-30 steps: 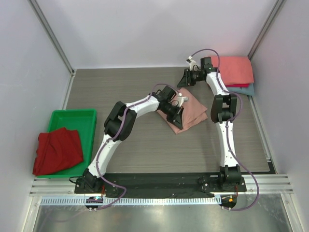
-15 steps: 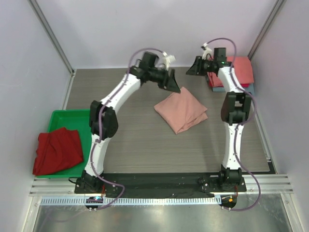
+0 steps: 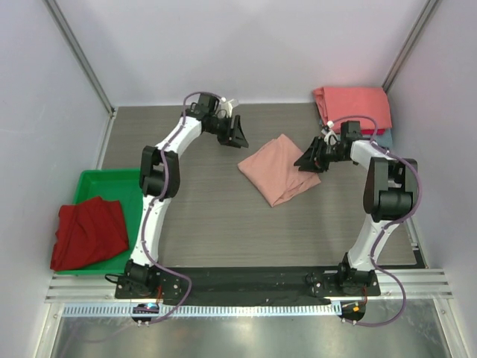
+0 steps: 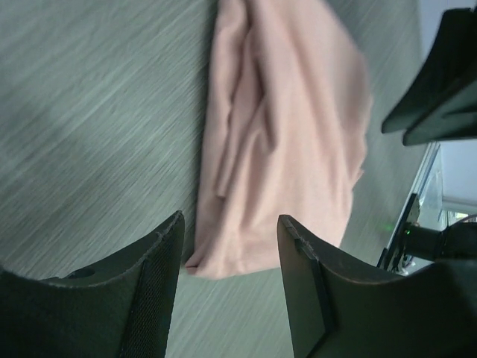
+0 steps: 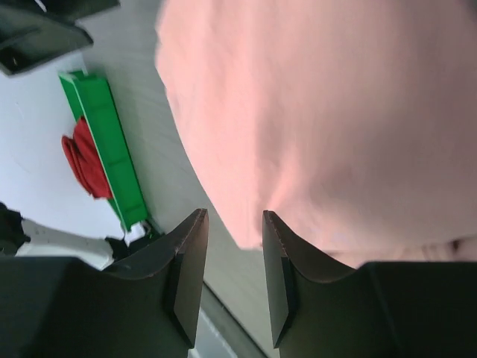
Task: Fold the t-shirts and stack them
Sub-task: Fold the tshirt
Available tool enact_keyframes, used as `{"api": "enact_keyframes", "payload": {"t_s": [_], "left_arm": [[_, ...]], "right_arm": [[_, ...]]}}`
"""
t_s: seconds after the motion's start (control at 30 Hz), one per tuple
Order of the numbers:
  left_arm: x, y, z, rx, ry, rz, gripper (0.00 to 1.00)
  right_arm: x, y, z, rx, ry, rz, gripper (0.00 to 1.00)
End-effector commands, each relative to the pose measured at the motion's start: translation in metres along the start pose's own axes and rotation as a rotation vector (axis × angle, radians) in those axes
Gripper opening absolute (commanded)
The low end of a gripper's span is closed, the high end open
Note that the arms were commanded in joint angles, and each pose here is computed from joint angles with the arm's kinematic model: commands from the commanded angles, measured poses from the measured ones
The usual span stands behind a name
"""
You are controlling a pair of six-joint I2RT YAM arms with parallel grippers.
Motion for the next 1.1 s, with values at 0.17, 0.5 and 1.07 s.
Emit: {"api": "enact_keyframes", "payload": {"t_s": [0.17,0.5,1.07], "left_arm": [[-0.032,0.015,-0.006,0.036,0.08,0.037,0.53],[-0.061,0.034,-0.019,0.099,0.143,0.102,0.54],[-0.105,0.002,-0.023,0.102,0.259,0.171,0.52]], "right_arm": [[-0.041,-0.003,0.022,-0.055,0.049,0.012,0.39],[-0.058,-0.054,0.039,-0.411,0.025,-0.036,0.33],[0.01,-0.067,0.005,-0.396,-0.07,0.037,0.33]]}}
Point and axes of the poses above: each gripper's point midway between its finger pads, its own z axis back along the fingers, its own y axis along the line the jaws close on, x = y × z, the point moved 3 cm from there along z, back along the fingers, and after that the axes turned 7 degrees about -z, right-handed, at the moved point
